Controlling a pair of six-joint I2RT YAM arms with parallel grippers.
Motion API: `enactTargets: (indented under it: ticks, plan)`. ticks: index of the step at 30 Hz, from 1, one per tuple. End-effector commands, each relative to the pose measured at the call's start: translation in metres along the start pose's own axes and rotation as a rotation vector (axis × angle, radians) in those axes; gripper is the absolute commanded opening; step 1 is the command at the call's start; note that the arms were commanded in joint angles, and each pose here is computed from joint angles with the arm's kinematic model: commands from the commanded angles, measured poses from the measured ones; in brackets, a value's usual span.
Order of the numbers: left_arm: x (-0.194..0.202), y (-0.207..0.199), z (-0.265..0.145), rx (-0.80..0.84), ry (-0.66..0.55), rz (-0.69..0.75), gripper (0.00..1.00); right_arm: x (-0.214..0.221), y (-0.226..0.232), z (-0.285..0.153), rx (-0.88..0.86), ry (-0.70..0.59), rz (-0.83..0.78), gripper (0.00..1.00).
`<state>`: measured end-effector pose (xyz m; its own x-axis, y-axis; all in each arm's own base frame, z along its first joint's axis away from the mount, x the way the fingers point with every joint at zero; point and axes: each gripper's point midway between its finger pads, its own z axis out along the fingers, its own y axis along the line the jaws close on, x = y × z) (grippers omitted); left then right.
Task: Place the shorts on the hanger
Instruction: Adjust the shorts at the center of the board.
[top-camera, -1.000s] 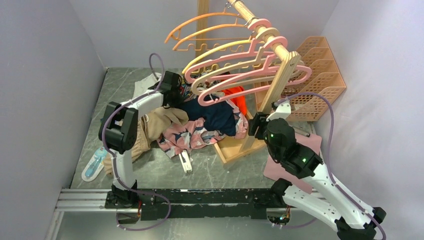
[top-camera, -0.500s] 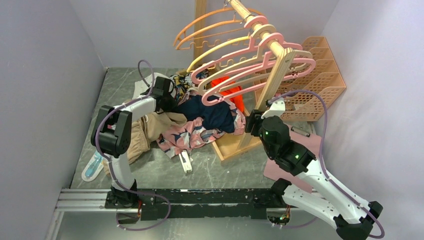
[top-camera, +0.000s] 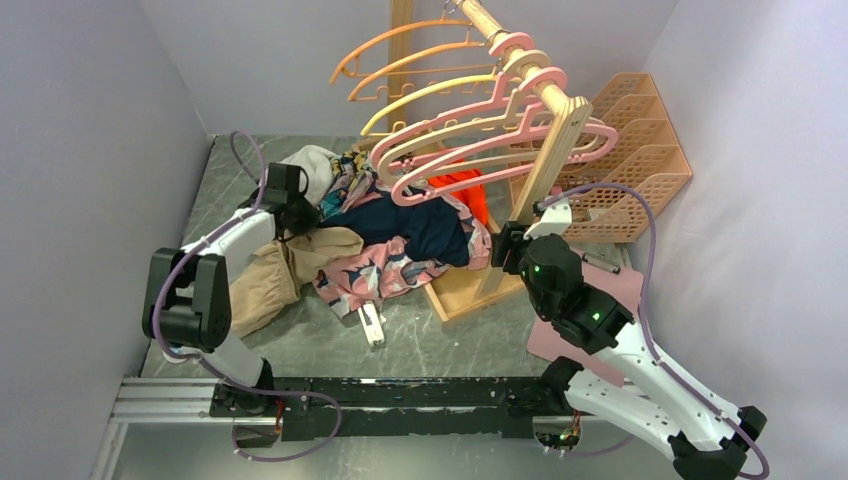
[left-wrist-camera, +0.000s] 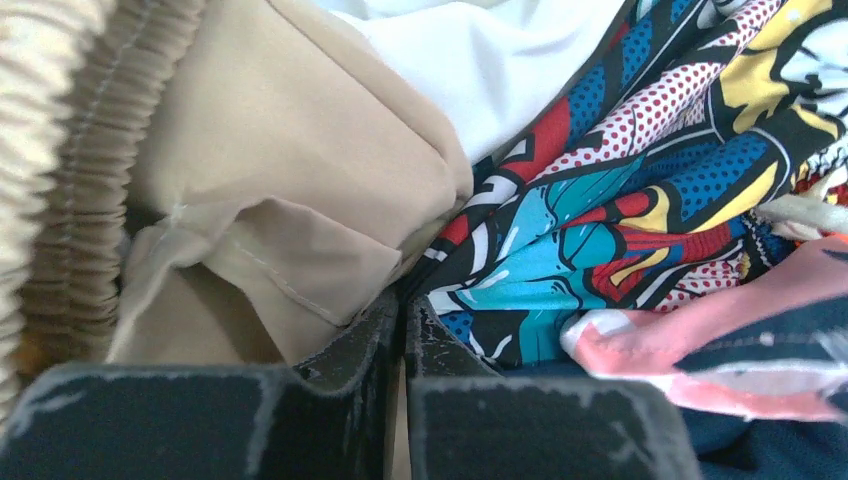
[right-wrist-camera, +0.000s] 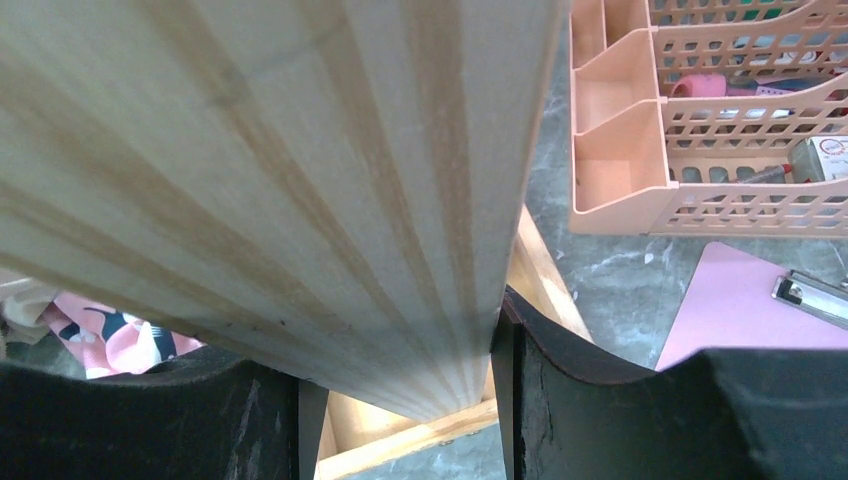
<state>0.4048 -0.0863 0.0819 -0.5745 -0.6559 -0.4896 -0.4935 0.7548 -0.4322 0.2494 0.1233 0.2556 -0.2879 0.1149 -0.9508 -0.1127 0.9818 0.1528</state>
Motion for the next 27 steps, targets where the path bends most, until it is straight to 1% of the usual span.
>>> enactTargets:
  ticks: [1, 2, 3, 5, 6, 8, 9, 10, 13, 16, 20, 27]
  plan:
    - [-0.001, 0.013, -0.015, 0.011, 0.007, 0.058, 0.16, 0.025, 0.016, 0.011, -0.058, 0.074, 0.007, 0.53]
    - [-0.002, 0.009, -0.018, 0.03, 0.009, 0.067, 0.24, 0.023, 0.019, 0.012, -0.064, 0.076, 0.008, 0.54]
    - [-0.003, 0.004, -0.022, 0.053, 0.012, 0.08, 0.36, 0.021, 0.021, 0.012, -0.068, 0.076, 0.009, 0.55]
    - [-0.005, -0.005, -0.028, 0.091, 0.015, 0.096, 0.61, 0.018, 0.021, 0.009, -0.07, 0.079, 0.014, 0.61]
    - [-0.006, -0.009, -0.032, 0.112, 0.016, 0.104, 0.7, 0.017, 0.021, 0.007, -0.077, 0.082, 0.016, 0.65]
    - [-0.008, -0.016, -0.038, 0.143, 0.016, 0.113, 0.81, 0.017, 0.022, 0.003, -0.092, 0.098, 0.019, 0.77]
    - [-0.008, -0.019, -0.041, 0.159, 0.018, 0.117, 0.83, 0.02, 0.021, 0.0, -0.09, 0.115, 0.024, 0.81]
    - [-0.008, -0.022, -0.043, 0.174, 0.019, 0.119, 0.85, 0.023, 0.019, -0.002, -0.082, 0.132, 0.031, 0.82]
    - [-0.007, -0.027, -0.049, 0.21, 0.023, 0.122, 0.86, 0.039, 0.007, -0.004, -0.022, 0.167, 0.052, 0.8]
    - [-0.005, -0.028, -0.053, 0.23, 0.025, 0.128, 0.85, 0.045, 0.002, 0.001, 0.004, 0.149, 0.06, 0.66]
    - [-0.003, -0.021, -0.057, 0.215, 0.022, 0.157, 0.81, 0.046, 0.008, 0.016, 0.013, 0.142, 0.027, 0.53]
    - [0.0, -0.005, -0.069, 0.196, -0.01, 0.213, 0.8, 0.05, 0.026, 0.035, -0.045, 0.14, -0.05, 0.3]
